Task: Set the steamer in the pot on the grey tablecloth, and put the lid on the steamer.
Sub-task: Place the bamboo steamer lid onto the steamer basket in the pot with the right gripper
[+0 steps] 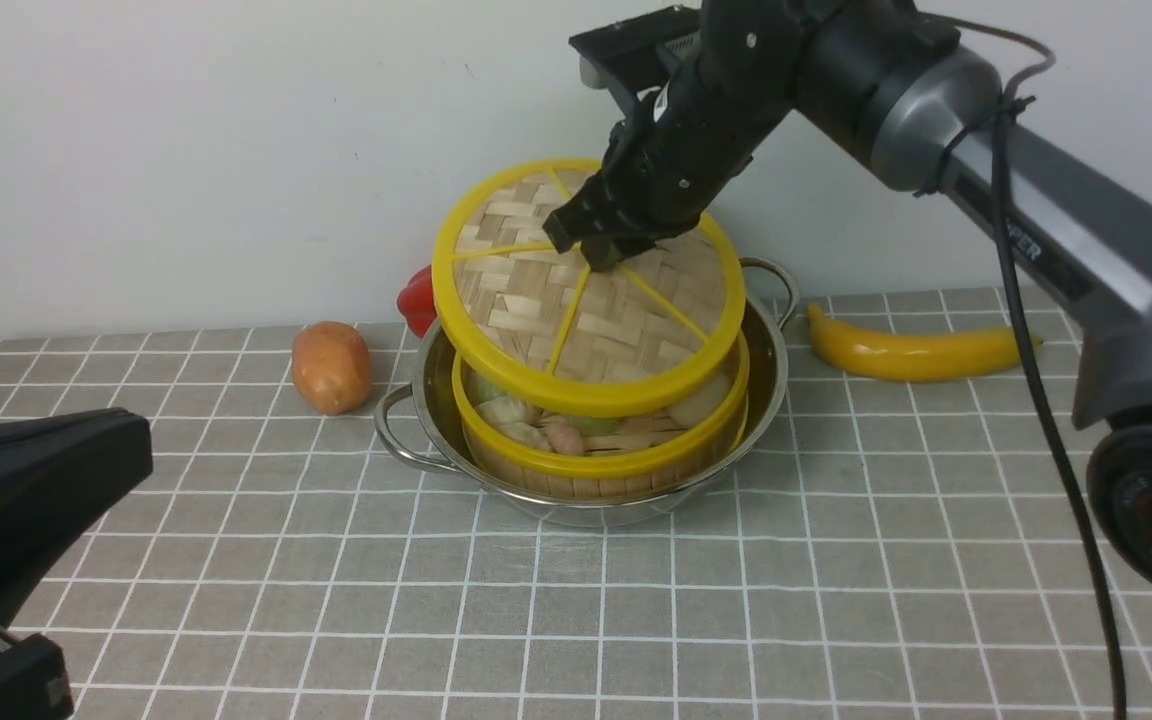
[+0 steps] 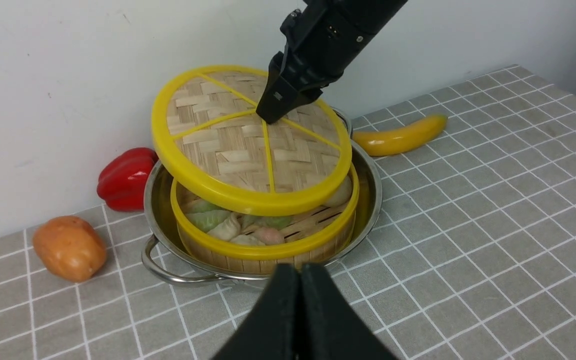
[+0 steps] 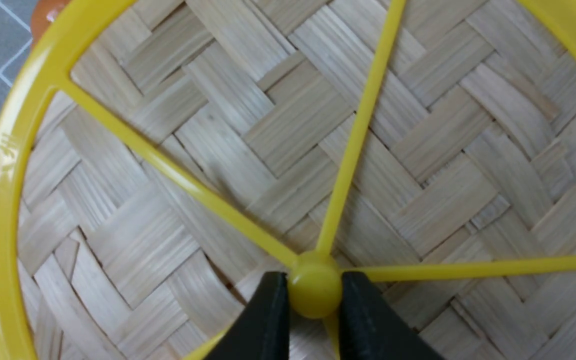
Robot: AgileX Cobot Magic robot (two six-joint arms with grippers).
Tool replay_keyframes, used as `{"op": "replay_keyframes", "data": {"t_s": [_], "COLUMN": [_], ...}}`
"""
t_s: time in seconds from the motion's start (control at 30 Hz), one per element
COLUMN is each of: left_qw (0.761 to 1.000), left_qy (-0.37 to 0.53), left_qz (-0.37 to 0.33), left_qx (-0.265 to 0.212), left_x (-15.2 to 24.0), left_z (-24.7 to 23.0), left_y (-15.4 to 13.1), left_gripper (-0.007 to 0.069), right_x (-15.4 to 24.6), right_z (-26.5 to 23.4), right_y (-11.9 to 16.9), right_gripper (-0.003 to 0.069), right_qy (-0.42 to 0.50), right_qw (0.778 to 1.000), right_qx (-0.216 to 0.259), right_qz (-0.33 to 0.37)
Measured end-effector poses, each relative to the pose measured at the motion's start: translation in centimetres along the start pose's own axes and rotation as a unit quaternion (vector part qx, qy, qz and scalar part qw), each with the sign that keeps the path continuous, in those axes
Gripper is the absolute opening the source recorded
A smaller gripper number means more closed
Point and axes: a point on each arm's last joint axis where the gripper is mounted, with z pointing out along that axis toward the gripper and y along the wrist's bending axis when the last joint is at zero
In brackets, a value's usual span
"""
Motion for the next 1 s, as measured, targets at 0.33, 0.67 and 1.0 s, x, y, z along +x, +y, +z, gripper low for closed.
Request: {"op": "replay_keyframes", "data": {"t_s": [0.33,0.67,1.0], "left_qw": [1.000,1.000,1.000], "left_qy": [0.004,0.004,0.004], "left_qz": [0.000,0.001,0.001], "left_qx": [0.000,0.000,0.000], "left_x": [0.1,0.1,0.1], "left_z": [0.0,0.0,0.0], "left_y": [0.0,0.0,0.0], "left_gripper": [-0.0022,-0.0022,-0.0022], "right_x": [0.3,0.2,-0.2], "right_z": [0.8,0.5,-0.8], "right_y": [-0.1,-0.1,0.2], "right_gripper": [0.0141,0.0141,0.0141], "right_qy": [0.007,0.006,-0.007], "right_qw": [1.000,0.999,0.999], "right_qx": [0.000,-0.001,-0.003], "right_qz": [0.016,0.035,0.045]}}
